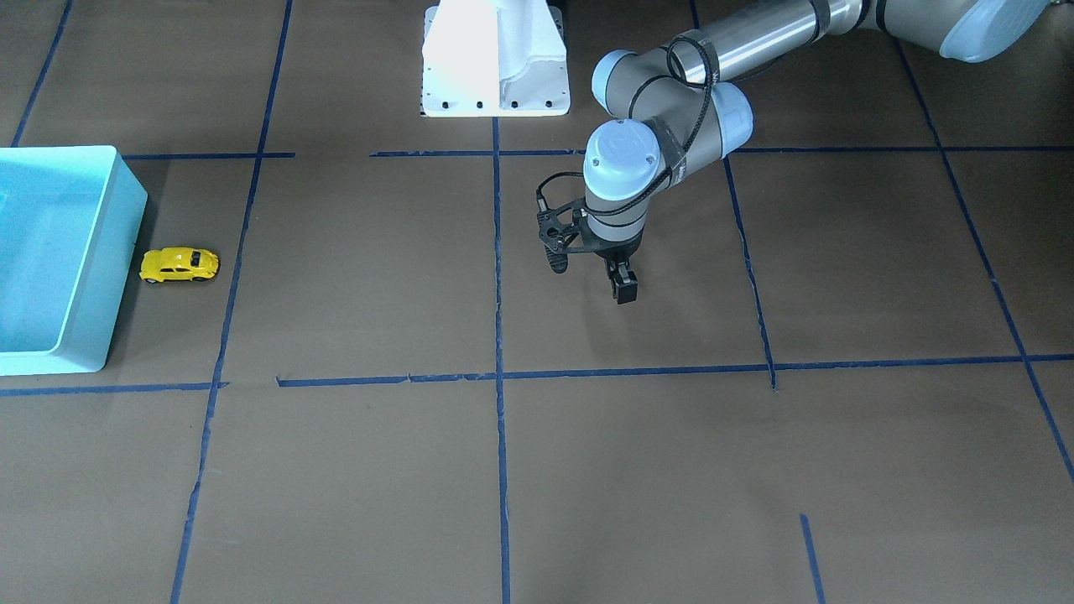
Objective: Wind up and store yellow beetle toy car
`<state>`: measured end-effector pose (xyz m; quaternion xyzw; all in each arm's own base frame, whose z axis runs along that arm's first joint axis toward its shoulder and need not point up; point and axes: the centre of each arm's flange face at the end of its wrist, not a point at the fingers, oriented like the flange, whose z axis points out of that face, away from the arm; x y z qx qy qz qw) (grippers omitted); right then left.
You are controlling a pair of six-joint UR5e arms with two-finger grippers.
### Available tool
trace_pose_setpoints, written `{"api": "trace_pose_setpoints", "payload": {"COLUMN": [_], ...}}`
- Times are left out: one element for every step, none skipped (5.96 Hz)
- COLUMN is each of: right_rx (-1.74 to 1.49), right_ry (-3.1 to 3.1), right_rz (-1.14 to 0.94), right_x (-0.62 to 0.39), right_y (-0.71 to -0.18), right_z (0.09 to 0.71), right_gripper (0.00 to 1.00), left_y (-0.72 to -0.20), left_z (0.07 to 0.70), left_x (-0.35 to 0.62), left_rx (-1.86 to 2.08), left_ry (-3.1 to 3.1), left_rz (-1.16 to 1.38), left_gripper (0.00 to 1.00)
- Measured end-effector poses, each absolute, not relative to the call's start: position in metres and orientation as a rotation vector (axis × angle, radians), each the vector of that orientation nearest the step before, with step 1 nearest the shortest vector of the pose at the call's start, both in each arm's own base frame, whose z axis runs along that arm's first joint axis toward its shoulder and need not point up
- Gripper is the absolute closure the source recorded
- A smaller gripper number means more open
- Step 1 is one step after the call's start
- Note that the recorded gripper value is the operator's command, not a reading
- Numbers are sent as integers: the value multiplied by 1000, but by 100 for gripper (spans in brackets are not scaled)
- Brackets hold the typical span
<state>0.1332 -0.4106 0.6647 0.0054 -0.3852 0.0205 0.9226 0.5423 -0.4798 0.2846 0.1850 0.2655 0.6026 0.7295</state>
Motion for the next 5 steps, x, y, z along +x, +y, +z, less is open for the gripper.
{"api": "trace_pose_setpoints", "payload": {"right_rx": [31,38,45,49,64], "right_ry": [-786,-783,-782,-765,-740], "right_rz": [28,13,-32,-141,-275], "right_x": [131,128,118,87,42], "right_y": [-404,-400,-403,-415,-432], "right_z": [653,648,644,630,603], "right_gripper": [0,0,0,0,0], "left_y": [-502,-523,-543,-558,-567], "left_z": [283,286,295,317,351], "left_x": [519,496,470,439,396], "left_rx": [410,416,415,399,373], "left_ry": [562,552,539,522,504], "left_rz": [1282,1240,1197,1152,1097], "left_gripper": [0,0,0,0,0]}}
